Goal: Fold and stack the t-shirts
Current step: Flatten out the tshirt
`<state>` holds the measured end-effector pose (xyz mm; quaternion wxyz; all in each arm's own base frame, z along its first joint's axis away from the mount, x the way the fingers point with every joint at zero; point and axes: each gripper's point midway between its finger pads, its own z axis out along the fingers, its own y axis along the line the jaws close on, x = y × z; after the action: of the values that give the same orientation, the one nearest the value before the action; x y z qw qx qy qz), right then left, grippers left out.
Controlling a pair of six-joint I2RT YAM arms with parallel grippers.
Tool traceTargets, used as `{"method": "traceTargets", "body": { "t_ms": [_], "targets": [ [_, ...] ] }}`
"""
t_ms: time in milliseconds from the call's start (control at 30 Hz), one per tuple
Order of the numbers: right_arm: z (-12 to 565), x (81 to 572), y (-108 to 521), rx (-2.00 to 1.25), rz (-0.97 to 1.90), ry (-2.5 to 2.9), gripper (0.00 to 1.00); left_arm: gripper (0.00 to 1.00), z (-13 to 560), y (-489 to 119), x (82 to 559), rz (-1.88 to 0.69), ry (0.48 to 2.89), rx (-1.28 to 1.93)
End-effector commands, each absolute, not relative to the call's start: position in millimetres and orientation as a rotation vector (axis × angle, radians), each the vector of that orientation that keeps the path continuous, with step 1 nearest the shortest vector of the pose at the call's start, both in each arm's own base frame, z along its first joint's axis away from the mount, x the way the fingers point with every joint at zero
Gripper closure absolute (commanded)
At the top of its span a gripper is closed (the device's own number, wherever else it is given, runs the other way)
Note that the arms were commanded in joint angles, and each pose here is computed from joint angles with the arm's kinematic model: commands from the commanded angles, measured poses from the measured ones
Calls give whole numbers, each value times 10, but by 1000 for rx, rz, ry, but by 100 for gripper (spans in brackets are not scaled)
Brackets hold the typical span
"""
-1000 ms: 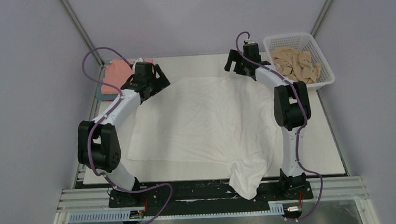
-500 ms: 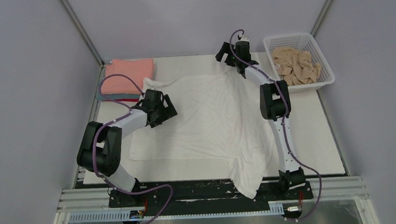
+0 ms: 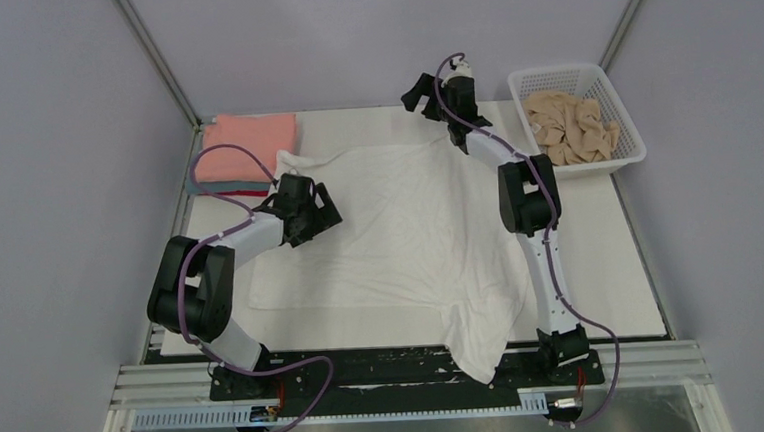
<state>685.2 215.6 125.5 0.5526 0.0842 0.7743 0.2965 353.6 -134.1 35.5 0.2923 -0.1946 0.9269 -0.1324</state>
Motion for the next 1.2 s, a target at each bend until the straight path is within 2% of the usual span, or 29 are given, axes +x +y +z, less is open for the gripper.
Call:
{"method": "traceTargets", "body": {
  "t_ms": [0,167,633,967,1067,1167],
  "targets": [
    [1705,6548,1786,218,498,1879,0,0,115,-1210,3246,-267,2573,-551],
    [1363,6355,1554,296,366,1982,0,0,110,-1204,3238,-262,2578,-542],
    [673,6352,1659,324,401,2123,0,0,52,-1199,3248,-235,2613,-530],
    [732,6738,1909,240,503,2034,0,0,-15,-1214,3240,-230,2639,-526],
    [835,6891,2089,241,585,1969,0,0,-26,-1214,3239,-231,2642,-525],
    [1209,6960,2426,214,753,1850,0,0,-11,-1214,3235,-228,2642,-524]
  ]
}}
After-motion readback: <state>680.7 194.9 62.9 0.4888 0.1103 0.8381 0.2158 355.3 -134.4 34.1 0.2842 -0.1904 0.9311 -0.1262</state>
